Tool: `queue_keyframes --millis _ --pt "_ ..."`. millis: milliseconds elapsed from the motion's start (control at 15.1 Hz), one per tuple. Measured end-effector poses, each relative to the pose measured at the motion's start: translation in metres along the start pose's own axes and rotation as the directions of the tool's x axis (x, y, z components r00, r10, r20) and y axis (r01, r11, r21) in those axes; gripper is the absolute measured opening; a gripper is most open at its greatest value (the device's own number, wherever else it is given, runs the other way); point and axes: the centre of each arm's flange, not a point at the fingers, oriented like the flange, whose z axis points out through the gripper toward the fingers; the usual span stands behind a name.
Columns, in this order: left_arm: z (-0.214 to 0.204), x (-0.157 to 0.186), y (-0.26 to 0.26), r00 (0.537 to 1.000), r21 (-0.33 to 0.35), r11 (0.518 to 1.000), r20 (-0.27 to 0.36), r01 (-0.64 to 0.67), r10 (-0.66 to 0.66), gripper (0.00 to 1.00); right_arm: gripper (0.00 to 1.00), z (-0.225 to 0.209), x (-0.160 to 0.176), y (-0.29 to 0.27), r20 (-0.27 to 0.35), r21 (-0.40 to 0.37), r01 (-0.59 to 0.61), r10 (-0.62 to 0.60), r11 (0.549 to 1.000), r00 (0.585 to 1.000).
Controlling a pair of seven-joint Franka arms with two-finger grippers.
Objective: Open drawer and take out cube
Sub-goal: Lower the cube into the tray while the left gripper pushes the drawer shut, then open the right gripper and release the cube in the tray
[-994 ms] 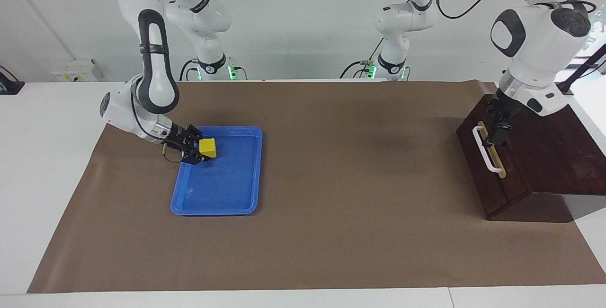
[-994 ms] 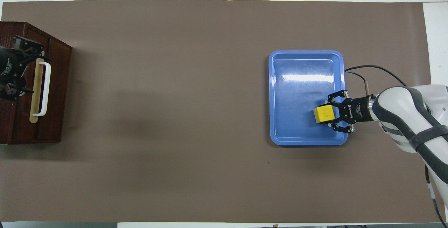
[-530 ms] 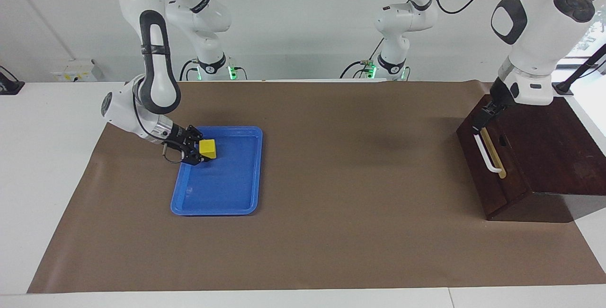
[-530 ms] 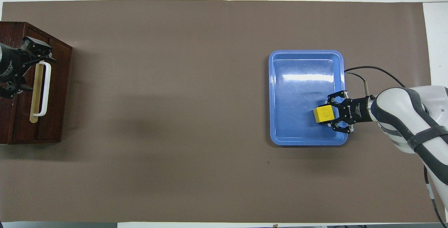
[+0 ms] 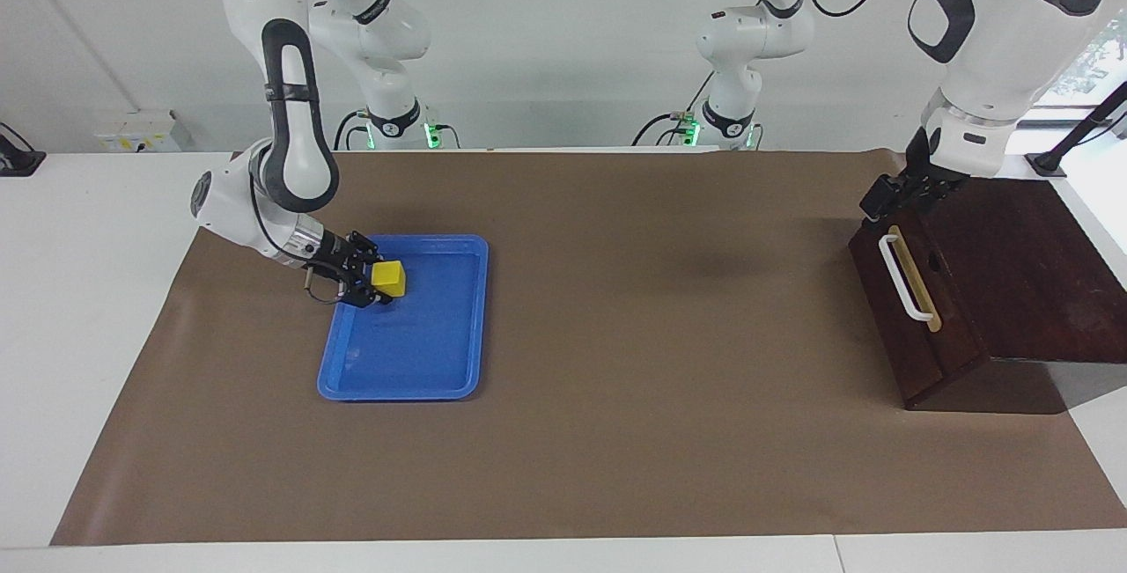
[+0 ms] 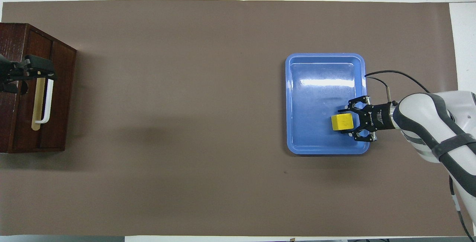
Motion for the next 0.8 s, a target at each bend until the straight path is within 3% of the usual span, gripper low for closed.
queue_keyframes --millis 199,331,597,795 --pt "0.001 -0.004 0.013 0.995 0.0 0.995 0.005 -0.099 0.099 1.0 0.8 0.001 -0.008 -0.003 0.0 -0.004 -0.018 0.018 1.0 1.0" --pt "0.003 -0.008 0.013 0.977 0.001 0.977 0.031 -0.213 0.213 1.0 0.98 -0.007 -0.018 -0.01 -0.009 -0.018 -0.005 0.005 1.0 1.0" --pt "0.006 -0.015 0.013 0.958 0.0 0.961 0.086 -0.276 0.275 1.0 1.0 -0.047 -0.051 -0.038 -0.033 -0.047 0.007 -0.008 0.999 0.999" --pt "0.006 -0.019 0.017 0.954 -0.013 0.959 0.104 -0.282 0.282 1.0 1.0 -0.092 -0.083 -0.057 -0.066 -0.09 0.086 -0.092 0.992 0.994"
